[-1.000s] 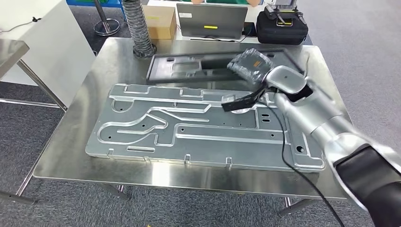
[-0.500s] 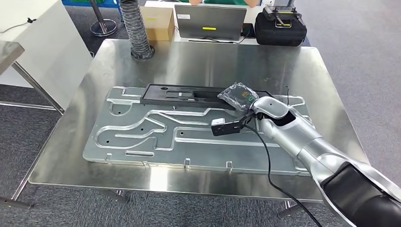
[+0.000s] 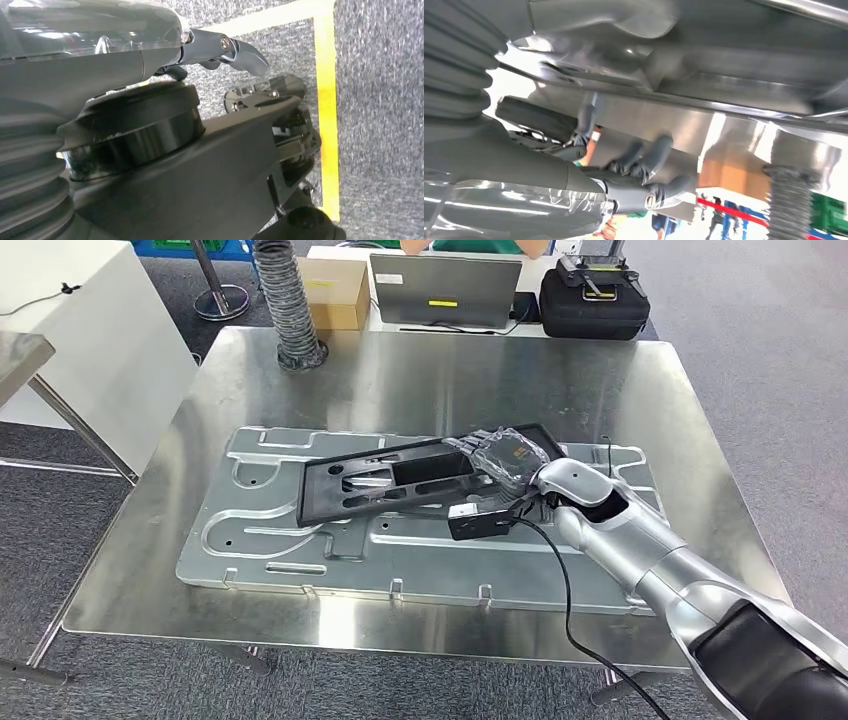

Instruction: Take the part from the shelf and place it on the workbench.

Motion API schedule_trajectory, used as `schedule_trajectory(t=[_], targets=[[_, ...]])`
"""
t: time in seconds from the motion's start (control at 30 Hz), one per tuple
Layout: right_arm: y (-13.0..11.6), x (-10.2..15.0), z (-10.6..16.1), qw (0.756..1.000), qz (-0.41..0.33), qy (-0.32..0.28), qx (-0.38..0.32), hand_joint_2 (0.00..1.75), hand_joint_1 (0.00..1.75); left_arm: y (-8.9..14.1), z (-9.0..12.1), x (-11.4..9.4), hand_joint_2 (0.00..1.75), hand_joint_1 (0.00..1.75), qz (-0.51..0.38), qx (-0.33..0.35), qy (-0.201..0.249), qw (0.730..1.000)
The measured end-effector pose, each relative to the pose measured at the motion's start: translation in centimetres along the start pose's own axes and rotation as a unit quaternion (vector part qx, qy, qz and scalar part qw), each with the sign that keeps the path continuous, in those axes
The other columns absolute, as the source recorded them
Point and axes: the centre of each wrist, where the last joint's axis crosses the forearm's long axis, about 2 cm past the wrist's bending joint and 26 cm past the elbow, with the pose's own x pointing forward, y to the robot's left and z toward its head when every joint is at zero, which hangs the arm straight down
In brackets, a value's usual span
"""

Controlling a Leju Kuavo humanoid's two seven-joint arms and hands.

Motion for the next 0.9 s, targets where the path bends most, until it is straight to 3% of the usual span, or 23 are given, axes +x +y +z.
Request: schedule_trajectory(t=[0.9], targets=[[-1.2,-0.9,0.0,1.0,-0.009,0.008,0.003,0.0,0.0,0.2,0.0,0.1,0.0,0.0,0.02,-0.006,0.017,1.0]])
